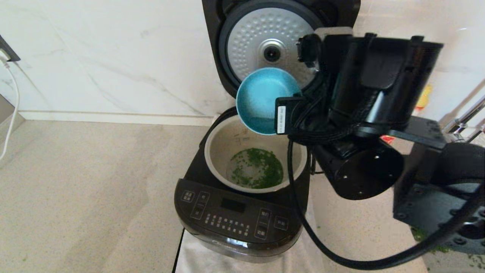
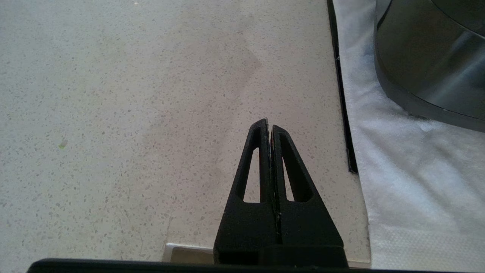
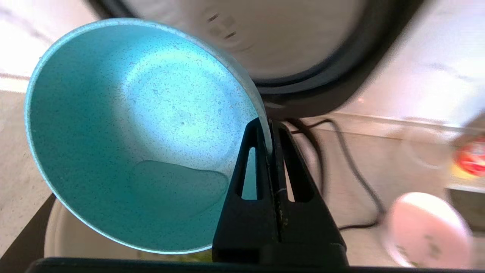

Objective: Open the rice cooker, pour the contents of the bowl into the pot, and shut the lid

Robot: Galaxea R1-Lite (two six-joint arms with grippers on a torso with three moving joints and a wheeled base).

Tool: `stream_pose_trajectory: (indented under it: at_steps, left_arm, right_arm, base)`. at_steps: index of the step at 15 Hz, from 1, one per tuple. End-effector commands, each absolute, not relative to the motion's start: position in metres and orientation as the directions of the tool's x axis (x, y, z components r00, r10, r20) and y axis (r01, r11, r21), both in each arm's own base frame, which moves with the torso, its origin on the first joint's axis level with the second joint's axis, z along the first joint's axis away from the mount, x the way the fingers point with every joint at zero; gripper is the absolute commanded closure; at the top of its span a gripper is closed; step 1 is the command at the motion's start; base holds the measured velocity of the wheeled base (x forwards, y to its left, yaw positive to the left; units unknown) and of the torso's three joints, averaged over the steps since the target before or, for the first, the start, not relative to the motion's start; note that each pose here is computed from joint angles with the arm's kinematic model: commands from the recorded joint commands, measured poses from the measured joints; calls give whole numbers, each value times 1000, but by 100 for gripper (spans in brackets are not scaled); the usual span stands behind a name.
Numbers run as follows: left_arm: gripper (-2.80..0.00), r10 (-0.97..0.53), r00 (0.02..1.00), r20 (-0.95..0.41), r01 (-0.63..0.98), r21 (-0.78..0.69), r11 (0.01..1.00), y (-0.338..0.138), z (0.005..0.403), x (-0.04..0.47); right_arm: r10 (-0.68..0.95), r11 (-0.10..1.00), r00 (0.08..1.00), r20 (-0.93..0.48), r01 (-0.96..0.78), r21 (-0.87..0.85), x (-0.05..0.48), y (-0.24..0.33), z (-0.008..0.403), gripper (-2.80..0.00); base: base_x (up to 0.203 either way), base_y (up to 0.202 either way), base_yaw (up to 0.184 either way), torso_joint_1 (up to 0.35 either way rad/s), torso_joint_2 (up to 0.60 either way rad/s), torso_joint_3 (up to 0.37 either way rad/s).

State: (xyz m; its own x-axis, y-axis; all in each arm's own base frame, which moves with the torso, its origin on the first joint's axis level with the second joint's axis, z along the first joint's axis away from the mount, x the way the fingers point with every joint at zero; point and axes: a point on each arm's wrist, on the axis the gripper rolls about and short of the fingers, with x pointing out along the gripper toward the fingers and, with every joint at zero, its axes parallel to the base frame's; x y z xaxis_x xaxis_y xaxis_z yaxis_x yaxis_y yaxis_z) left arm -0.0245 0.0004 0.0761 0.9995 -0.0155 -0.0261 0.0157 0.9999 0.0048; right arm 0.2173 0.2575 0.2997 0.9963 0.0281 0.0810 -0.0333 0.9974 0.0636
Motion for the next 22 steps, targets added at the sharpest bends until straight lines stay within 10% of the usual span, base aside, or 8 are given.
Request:
stream_pose_trajectory:
  at_steps: [1, 10, 22]
  left_arm:
    - [0, -15, 1000, -27, 15, 5, 1000, 0, 76, -24]
    - [0, -15, 1000, -28, 15, 5, 1000, 0, 76, -24]
    - [0, -15, 1000, -28, 15, 5, 1000, 0, 76, -24]
  right_arm:
    - [-1, 994, 994, 112, -11, 110, 198, 231, 325, 0]
    - [-101, 993, 992, 77, 96, 65, 151, 137, 340, 0]
    - [-446, 894, 860, -249, 442, -74, 100, 25, 252, 0]
  base:
    - [0, 0, 0, 0, 0, 0]
    - [0, 0, 0, 0, 0, 0]
    - [0, 0, 0, 0, 0, 0]
